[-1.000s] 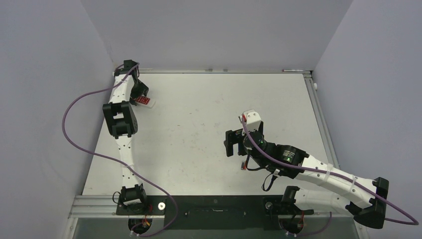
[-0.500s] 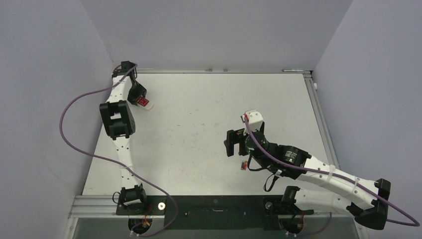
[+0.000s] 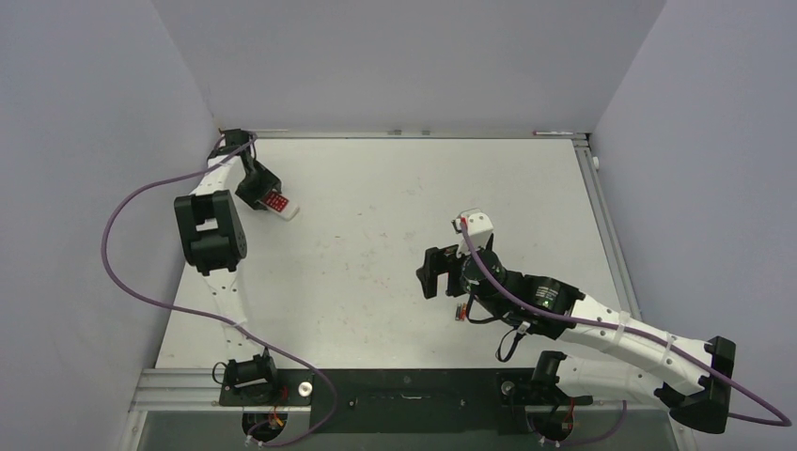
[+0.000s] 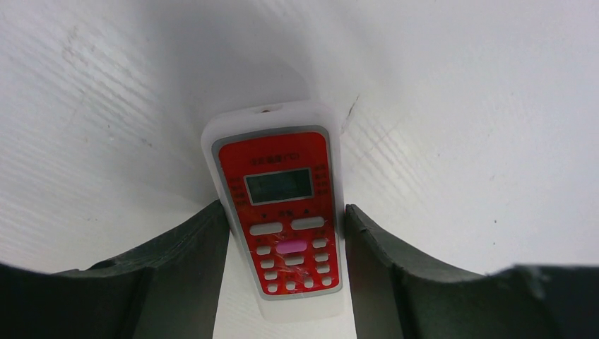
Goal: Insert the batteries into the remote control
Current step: Pick up the remote control from the center of the board, then turn over the remote control.
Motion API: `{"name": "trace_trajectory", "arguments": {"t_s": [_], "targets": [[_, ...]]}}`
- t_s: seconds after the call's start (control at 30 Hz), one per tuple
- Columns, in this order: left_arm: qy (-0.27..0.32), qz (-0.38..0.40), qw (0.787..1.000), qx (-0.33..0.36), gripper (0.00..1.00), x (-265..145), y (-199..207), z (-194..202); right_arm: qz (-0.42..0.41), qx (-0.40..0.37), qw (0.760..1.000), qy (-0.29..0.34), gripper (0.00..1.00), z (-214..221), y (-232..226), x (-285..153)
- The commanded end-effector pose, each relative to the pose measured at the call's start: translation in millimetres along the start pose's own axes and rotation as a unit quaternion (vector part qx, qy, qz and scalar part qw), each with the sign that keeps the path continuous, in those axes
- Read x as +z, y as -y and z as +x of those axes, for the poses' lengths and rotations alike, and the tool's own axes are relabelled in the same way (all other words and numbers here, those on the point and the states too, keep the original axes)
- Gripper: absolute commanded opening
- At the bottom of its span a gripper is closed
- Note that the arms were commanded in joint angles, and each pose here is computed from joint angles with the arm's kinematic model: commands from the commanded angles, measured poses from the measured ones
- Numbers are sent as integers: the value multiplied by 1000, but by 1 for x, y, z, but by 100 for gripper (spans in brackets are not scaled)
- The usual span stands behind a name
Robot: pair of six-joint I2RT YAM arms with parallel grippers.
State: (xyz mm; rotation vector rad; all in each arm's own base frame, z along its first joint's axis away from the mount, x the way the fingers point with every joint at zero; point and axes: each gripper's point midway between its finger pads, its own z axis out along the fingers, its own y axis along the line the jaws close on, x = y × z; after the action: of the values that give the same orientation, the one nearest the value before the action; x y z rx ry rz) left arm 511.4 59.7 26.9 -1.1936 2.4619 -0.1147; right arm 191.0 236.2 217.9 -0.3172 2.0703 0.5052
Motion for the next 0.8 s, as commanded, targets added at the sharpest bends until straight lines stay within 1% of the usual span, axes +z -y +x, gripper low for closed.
{"name": "trace_trajectory", "arguments": {"t_s": [0.0,0.23,0.37,0.57,0.7,0.73,0.77], "targets": [[14,75,997,-20,0,-34,22,-6,-34,31,999,22,90,-11,-15,2],[4,121,992,-33,0,-62,17,19,-57,51,997,5,93,-2,-33,16],[1,150,988,-36,0,-80,16,36,-73,70,995,7,95,0,-41,20],[3,187,982,-26,0,-107,13,62,-93,95,991,6,97,1,-55,28],[16,209,978,-8,0,-133,17,80,-106,110,988,0,98,4,-65,35],[15,215,976,-3,0,-140,19,86,-112,113,987,-1,100,4,-69,37],[14,225,974,3,0,-146,22,93,-114,116,987,-3,98,5,-71,39]]}}
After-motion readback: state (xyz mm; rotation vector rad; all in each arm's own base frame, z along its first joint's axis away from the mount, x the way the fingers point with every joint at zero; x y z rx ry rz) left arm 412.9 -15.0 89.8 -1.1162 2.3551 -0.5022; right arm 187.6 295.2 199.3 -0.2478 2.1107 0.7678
